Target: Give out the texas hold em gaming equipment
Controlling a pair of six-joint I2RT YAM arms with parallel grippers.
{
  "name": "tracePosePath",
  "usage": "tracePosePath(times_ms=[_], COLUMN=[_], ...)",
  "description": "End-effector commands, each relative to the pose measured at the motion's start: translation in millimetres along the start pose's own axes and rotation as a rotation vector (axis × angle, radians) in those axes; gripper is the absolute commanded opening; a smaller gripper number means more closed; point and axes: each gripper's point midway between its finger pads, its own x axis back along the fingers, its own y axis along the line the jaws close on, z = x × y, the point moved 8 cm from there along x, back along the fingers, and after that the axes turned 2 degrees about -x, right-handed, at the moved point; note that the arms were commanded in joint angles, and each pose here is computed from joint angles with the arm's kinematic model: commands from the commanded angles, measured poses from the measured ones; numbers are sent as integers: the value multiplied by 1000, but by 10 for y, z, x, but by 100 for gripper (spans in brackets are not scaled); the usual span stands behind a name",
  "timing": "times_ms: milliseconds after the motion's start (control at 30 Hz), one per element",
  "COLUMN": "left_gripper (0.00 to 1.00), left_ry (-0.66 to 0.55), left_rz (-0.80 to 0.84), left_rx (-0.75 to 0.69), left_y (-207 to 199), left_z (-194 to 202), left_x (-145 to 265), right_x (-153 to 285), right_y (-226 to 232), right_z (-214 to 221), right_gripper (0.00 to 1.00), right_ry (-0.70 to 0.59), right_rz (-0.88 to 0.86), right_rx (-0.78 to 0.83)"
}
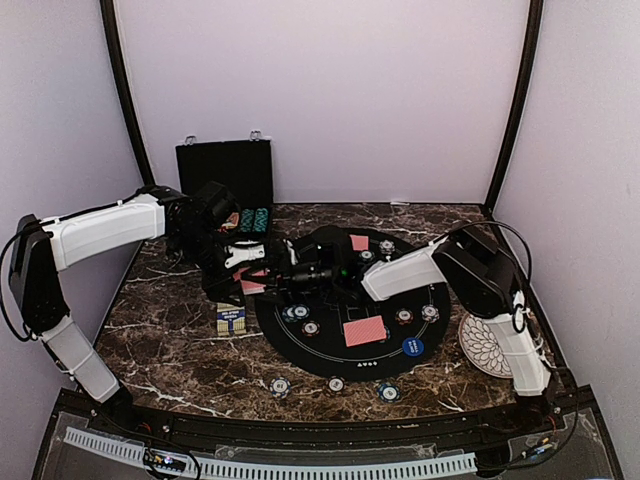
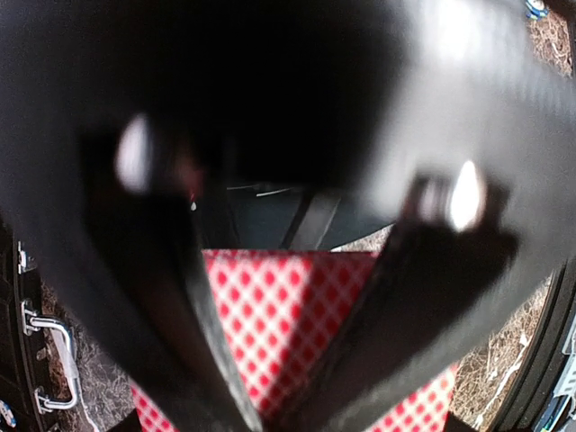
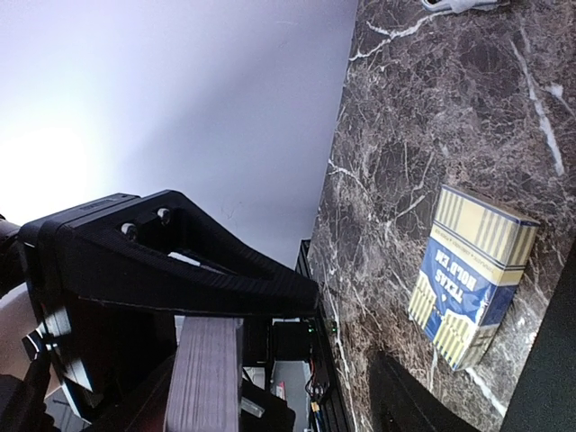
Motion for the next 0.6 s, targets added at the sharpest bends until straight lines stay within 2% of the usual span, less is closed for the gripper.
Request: tracePosePath(times_ms=[0, 367, 567], left_gripper=[0, 0, 0], left_ry=[-41, -36, -24], left_rz=[-18, -21, -26], left_rx=[-14, -17, -20], left_y=[-44, -38, -32], left_z=[-37, -27, -2], left_x=[151, 126, 96], right_x=[213, 354, 469], right_y=[-180, -27, 205], right_z=[-3, 44, 20], right_gripper=[66, 50, 46], right_ry=[-23, 0, -15], right_rz=[125, 144, 109], right_rx=[-17, 24, 54])
